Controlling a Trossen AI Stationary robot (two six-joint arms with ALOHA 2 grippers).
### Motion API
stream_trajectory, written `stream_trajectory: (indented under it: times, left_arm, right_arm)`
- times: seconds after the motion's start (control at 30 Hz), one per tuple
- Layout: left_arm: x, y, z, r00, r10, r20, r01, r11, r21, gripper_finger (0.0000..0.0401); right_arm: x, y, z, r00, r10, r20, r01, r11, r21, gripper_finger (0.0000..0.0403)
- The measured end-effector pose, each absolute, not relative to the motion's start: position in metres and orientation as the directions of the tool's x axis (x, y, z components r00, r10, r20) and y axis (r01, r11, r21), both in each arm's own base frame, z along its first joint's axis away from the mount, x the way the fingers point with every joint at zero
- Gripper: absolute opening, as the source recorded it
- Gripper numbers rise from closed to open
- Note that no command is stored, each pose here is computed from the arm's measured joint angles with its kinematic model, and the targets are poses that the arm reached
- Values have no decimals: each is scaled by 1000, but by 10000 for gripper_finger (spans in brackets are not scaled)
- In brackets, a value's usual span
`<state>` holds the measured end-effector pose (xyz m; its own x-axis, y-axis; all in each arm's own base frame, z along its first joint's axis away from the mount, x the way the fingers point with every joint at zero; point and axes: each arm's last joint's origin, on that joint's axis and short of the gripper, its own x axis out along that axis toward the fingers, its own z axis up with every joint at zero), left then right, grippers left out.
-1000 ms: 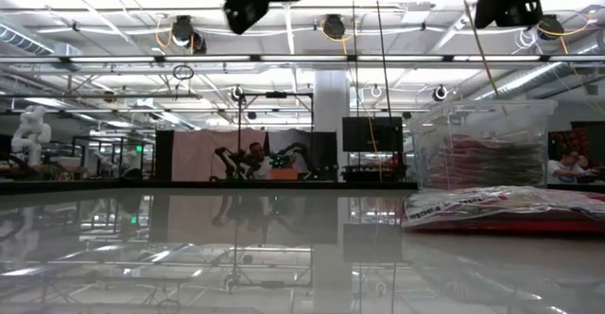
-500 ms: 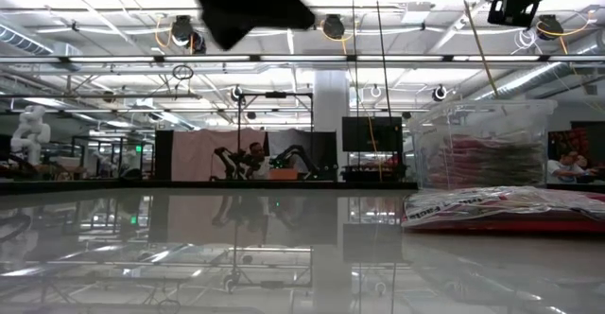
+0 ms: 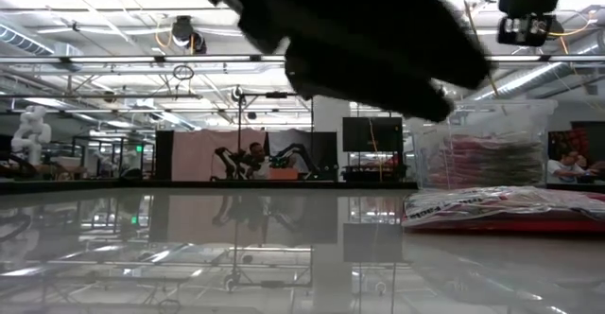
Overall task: Sort popcorn bags into baskets
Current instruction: Put the red popcorn bag into the transparent container
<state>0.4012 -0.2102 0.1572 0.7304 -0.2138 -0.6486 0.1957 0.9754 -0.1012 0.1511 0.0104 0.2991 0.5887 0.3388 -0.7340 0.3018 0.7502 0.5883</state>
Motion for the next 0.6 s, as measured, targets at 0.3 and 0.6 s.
stream_trajectory:
  times: [0.3,0.6]
  left_arm:
    - [403,-204,147,721,-168,-672,205,978,-25,259]
    - [400,-212,138,699,-195,-688,260,966,-10,291]
  right_arm:
    - [180,23,282,708,312,-634,324,654,684,4]
    - [207,28,275,735,313,-602,293,654,698,4]
